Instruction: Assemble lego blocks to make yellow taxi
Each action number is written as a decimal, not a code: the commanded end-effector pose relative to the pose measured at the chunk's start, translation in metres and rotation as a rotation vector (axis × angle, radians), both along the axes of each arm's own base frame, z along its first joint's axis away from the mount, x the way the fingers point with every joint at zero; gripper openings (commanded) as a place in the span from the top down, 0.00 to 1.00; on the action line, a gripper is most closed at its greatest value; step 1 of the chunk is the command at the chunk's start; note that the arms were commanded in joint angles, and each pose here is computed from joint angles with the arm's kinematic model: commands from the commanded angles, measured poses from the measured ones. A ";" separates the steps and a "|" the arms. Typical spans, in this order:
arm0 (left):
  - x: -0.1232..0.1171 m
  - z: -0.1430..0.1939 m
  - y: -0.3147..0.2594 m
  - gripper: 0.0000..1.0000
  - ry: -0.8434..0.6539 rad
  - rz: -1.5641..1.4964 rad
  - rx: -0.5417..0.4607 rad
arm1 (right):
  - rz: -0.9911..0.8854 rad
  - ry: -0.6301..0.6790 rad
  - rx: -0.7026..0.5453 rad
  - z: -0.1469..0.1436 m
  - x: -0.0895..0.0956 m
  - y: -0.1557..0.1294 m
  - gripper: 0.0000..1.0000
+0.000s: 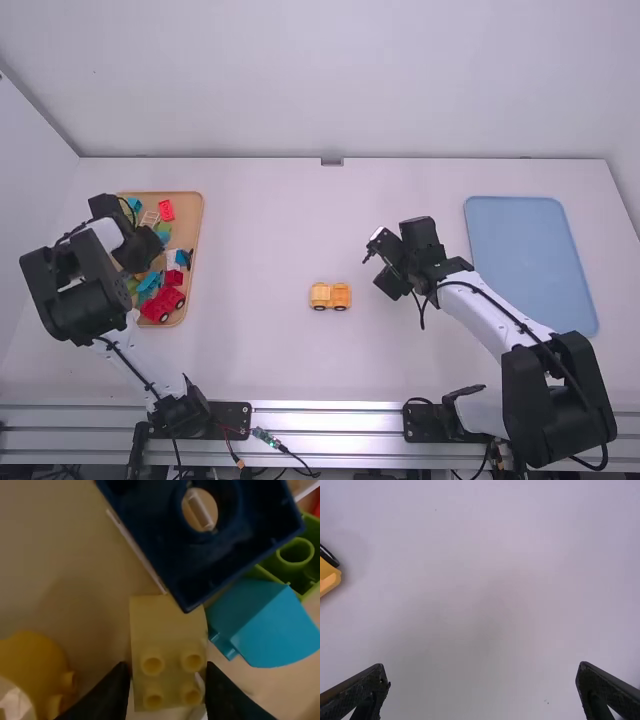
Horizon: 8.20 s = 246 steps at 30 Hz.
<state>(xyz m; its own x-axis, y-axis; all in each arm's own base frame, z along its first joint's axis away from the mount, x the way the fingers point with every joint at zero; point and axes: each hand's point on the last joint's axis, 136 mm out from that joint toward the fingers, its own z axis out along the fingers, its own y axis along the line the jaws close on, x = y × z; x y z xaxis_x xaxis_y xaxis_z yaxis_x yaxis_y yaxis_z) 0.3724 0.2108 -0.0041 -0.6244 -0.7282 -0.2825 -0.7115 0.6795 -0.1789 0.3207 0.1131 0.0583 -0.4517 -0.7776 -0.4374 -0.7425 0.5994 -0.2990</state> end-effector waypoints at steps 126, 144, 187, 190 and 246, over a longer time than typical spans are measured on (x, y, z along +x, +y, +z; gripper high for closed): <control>-0.080 0.117 -0.430 0.01 -0.974 -2.063 0.238 | 0.329 0.043 0.467 -0.019 -0.033 0.006 0.01; -0.109 0.075 -0.437 0.01 -1.109 -2.087 0.151 | 0.599 0.071 0.511 -0.073 -0.055 0.034 0.22; -0.068 -0.003 -0.442 0.01 -1.023 -2.088 -0.020 | 0.788 0.055 0.636 -0.021 -0.058 0.073 0.95; -0.068 -0.009 -0.444 0.16 -1.018 -2.090 -0.044 | 0.805 0.054 0.636 -0.018 -0.057 0.082 0.96; -0.061 -0.012 -0.441 0.50 -1.005 -2.055 0.007 | 0.750 0.199 0.516 -0.063 -0.055 0.130 0.52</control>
